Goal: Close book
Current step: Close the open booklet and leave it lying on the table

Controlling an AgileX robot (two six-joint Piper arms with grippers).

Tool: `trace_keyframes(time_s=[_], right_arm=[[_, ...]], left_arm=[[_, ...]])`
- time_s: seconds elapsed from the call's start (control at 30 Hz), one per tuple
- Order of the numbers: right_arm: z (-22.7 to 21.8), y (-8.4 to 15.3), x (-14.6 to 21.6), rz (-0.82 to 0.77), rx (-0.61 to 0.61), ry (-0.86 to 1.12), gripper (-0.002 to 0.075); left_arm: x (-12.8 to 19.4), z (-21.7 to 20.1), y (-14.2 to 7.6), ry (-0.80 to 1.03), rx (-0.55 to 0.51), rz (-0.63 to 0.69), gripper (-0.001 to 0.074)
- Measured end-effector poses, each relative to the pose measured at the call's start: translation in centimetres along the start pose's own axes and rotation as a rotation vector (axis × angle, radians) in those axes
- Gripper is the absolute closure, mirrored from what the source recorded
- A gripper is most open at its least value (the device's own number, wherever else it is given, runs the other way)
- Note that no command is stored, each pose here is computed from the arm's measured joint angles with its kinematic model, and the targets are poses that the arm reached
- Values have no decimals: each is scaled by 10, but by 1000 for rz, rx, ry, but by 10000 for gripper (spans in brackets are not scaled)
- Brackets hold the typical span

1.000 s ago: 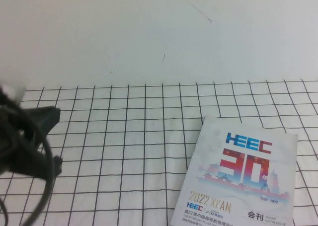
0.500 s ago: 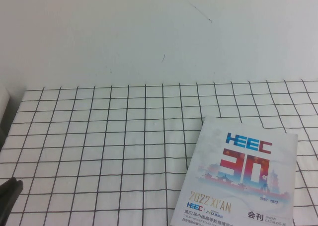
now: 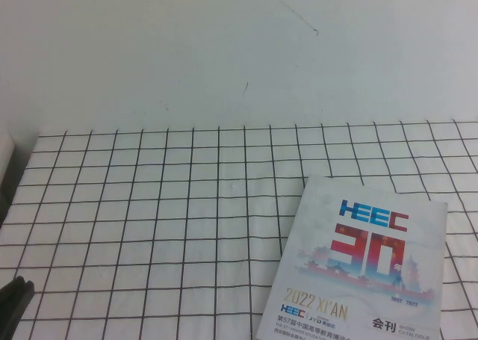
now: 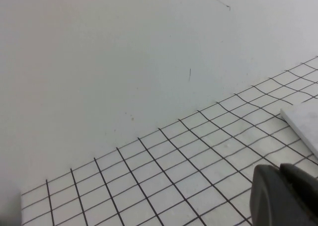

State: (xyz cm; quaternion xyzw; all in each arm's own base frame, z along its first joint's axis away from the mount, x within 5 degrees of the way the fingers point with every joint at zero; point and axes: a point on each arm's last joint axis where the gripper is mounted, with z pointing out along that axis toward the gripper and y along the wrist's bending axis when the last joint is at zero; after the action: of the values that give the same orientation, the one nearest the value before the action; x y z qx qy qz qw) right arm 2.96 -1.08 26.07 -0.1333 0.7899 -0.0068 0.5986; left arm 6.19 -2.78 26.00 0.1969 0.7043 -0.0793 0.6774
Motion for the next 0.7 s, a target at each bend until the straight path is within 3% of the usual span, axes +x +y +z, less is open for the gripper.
trace_keyframes(time_s=[0.53,0.7], right_arm=[[0,0,0,2,-1,3,729],[0,0,0,3,-1,5,729]], left_arm=[[11,-1,-8,117,85,-2,738],[13,2,2,53,-42,83,738]])
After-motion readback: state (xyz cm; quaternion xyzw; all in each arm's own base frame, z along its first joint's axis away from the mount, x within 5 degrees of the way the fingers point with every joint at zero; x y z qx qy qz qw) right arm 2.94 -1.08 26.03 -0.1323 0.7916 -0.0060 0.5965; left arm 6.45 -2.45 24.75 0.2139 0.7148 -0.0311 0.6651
